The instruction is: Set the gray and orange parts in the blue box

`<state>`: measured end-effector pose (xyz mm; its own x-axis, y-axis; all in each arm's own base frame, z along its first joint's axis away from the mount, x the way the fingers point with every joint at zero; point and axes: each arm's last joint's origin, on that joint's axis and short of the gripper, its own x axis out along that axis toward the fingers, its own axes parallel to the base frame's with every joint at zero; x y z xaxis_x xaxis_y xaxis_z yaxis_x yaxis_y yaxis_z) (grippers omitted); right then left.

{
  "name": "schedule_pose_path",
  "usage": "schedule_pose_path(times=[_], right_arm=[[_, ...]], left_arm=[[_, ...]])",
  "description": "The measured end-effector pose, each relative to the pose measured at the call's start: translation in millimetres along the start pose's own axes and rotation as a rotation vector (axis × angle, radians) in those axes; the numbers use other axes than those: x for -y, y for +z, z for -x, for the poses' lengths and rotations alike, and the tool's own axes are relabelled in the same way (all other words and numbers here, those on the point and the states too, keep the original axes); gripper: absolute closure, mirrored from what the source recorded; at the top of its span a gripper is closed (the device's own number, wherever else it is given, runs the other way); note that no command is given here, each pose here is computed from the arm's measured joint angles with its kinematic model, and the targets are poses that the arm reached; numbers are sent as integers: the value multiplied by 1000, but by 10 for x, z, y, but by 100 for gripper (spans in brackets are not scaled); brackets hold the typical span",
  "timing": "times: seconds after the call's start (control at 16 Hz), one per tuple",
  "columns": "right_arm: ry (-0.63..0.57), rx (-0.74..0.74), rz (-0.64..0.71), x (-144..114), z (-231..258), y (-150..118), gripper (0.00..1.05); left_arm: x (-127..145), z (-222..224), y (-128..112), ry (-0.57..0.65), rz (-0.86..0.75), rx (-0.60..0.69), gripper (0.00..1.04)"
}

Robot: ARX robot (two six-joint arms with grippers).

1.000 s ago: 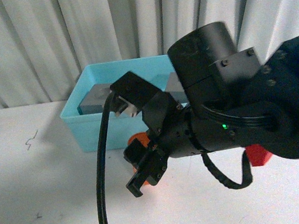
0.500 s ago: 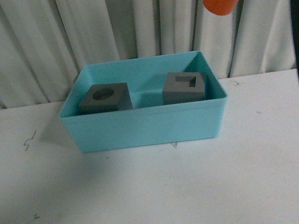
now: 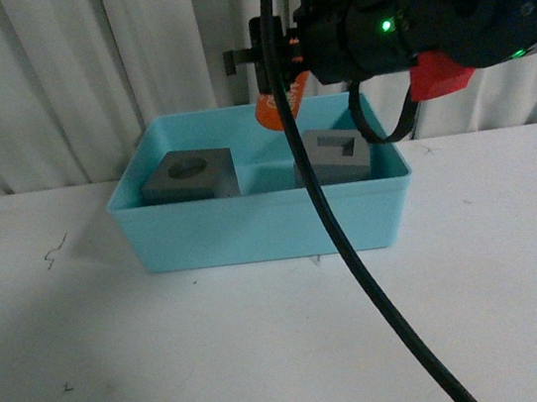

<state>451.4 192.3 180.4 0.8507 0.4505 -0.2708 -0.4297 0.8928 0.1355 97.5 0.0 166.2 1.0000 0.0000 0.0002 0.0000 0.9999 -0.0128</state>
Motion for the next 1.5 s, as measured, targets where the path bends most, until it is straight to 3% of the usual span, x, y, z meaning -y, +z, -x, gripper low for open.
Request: schedule_pose_path(times=[0.44,0.94,1.0,1.25,1.38,1.5], right_arm=[[-7,-167,-24,-101,-506,-336,57],[-18,-291,29,-220,-745,-647,57],[-17,-290,38,-217,-757,-655,51],[-1,-235,47,-227,-755,-612,7],[15,-186,37,-238,-605,-521,7],[14,-65,27,-217,-272,-181,6]], left_arm=[[0,0,0,0,0,0,7],[0,0,0,0,0,0,7],[0,0,0,0,0,0,7],[0,0,0,0,0,0,7],[0,0,0,0,0,0,7],[0,0,0,0,0,0,7]])
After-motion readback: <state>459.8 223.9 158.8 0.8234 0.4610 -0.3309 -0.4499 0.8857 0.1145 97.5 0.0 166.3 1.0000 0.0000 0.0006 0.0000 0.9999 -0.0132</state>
